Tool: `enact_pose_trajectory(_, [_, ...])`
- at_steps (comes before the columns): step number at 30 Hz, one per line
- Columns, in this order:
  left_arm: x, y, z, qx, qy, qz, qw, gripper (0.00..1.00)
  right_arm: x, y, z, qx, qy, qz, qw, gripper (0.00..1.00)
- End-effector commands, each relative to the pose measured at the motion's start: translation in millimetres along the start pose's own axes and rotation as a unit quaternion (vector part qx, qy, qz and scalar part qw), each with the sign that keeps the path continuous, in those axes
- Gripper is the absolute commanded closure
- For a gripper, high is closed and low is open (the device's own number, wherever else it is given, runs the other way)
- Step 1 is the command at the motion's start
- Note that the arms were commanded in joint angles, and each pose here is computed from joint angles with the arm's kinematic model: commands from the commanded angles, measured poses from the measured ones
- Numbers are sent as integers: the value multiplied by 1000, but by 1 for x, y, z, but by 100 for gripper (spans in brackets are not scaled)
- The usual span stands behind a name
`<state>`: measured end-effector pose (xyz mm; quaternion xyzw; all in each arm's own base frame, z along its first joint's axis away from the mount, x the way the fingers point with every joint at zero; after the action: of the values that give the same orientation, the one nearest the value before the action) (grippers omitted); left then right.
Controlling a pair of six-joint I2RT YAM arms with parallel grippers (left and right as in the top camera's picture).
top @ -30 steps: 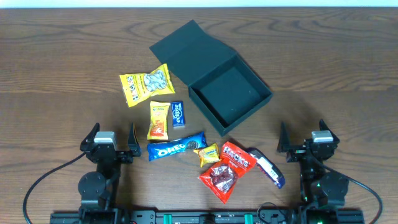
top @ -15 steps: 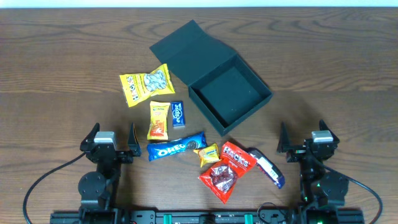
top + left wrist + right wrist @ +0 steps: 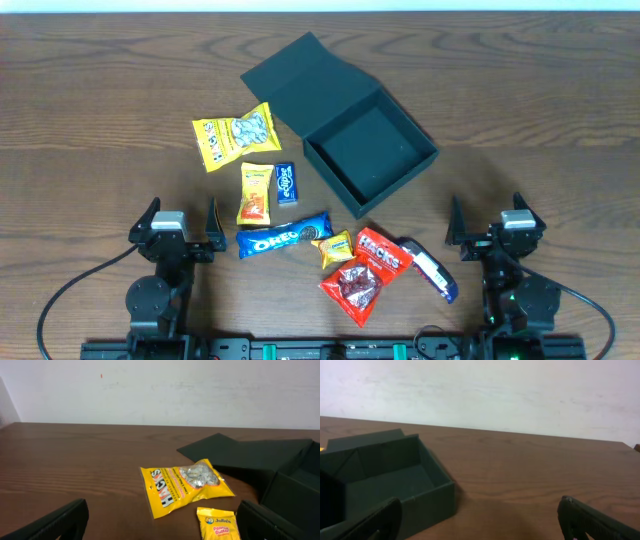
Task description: Pack container
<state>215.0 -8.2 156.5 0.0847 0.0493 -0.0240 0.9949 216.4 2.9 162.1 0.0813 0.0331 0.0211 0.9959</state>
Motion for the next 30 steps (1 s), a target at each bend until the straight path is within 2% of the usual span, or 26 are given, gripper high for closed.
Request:
enact_pose_trajectory(1, [1,-1,-16,-2,29,3,1000,5,0,3,-1,7,2,10,1000,1])
enact_pose_trajectory(6, [1,-1,-16,-2,29,2,1000,5,-1,2,9,5,-21,4,1000,1])
enact_pose_trajectory(12, [1,-1,-16,-2,29,2,1000,4,-14,6,27,30,16,-2,999,1])
enact_pose_trajectory(19, [1,-1,-16,-2,29,2,1000,5,-50,20,94,31,23,-4,999,1])
enact_pose_trajectory(25, [1,-1,-16,-2,29,3,1000,4,-56,32,112,41,104,9,994,1])
enact_pose_trajectory(30, [1,-1,-16,-2,29,2,1000,5,-50,47,120,62,208,41,975,1])
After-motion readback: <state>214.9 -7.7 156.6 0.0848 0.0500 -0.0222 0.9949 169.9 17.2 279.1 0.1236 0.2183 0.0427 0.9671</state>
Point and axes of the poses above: each gripper's point midway between its finger pads, its own x axis out along the fingers, its own y axis along the line the jaws close on, z = x × y, the point moved 3 cm from there along -x, back along the fingers, and after that the axes turned 12 degrees about x, right-handed, at the moved point
